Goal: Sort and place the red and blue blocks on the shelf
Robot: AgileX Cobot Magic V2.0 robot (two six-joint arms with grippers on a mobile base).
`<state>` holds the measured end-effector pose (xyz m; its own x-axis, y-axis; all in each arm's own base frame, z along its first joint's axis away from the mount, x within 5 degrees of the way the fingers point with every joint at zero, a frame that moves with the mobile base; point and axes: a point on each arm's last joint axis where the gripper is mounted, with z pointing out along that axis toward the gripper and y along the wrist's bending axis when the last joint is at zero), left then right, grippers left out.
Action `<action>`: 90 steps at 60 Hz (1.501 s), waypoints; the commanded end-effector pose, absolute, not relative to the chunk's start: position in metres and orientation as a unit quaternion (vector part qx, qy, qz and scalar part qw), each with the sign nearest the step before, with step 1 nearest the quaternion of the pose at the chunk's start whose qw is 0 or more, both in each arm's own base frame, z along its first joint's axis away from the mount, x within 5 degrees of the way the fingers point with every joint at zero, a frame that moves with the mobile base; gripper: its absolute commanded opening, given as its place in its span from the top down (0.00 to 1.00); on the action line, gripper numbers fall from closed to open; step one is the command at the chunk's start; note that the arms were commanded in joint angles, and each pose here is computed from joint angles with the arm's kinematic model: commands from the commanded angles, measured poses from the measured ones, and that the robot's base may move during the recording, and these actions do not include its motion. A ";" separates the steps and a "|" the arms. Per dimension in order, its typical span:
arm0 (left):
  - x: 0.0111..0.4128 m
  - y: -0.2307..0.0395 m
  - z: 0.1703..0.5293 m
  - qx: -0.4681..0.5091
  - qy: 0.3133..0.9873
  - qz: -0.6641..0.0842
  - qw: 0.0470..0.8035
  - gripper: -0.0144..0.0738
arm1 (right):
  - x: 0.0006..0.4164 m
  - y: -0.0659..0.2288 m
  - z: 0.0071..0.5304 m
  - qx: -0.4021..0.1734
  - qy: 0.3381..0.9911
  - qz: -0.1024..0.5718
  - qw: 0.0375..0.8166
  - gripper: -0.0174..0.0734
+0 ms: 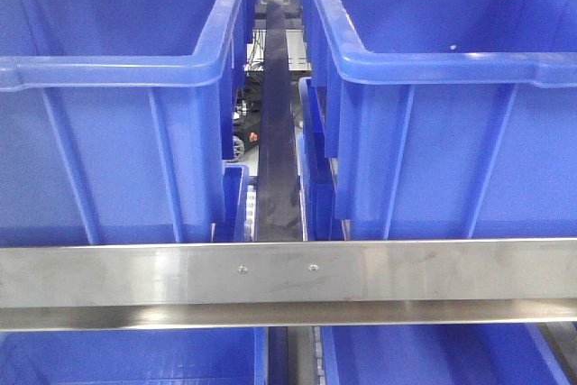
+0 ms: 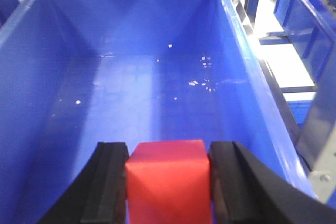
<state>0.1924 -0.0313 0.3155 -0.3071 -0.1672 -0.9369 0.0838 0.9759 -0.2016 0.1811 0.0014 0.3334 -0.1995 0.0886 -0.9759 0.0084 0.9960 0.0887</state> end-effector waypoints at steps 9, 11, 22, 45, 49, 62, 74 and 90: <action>0.223 -0.041 0.330 -0.013 0.769 -0.132 0.626 0.70 | 0.201 0.001 0.349 0.024 0.737 0.024 0.675 0.75; 0.226 -0.042 0.329 -0.013 0.770 -0.132 0.624 0.70 | 0.204 0.001 0.347 0.024 0.739 0.024 0.673 0.75; 0.235 -0.044 0.321 -0.011 0.777 -0.133 0.615 0.70 | 0.213 0.001 0.342 0.024 0.741 0.023 0.671 0.75; 0.237 -0.045 0.321 0.005 0.774 -0.127 0.621 0.17 | 0.220 0.001 0.336 0.024 0.746 0.023 0.665 0.15; 0.237 -0.045 0.320 0.004 0.775 -0.127 0.619 0.09 | 0.222 0.001 0.335 0.025 0.749 0.023 0.661 0.12; 0.237 -0.045 0.320 0.004 0.776 -0.126 0.619 0.12 | 0.226 0.001 0.330 0.025 0.756 0.022 0.654 0.13; 0.237 -0.045 0.320 0.004 0.776 -0.126 0.619 0.33 | 0.226 0.001 0.331 0.025 0.751 0.022 0.659 0.25; 0.234 -0.044 0.323 0.004 0.772 -0.127 0.623 0.66 | 0.226 0.001 0.333 0.026 0.747 0.023 0.664 0.73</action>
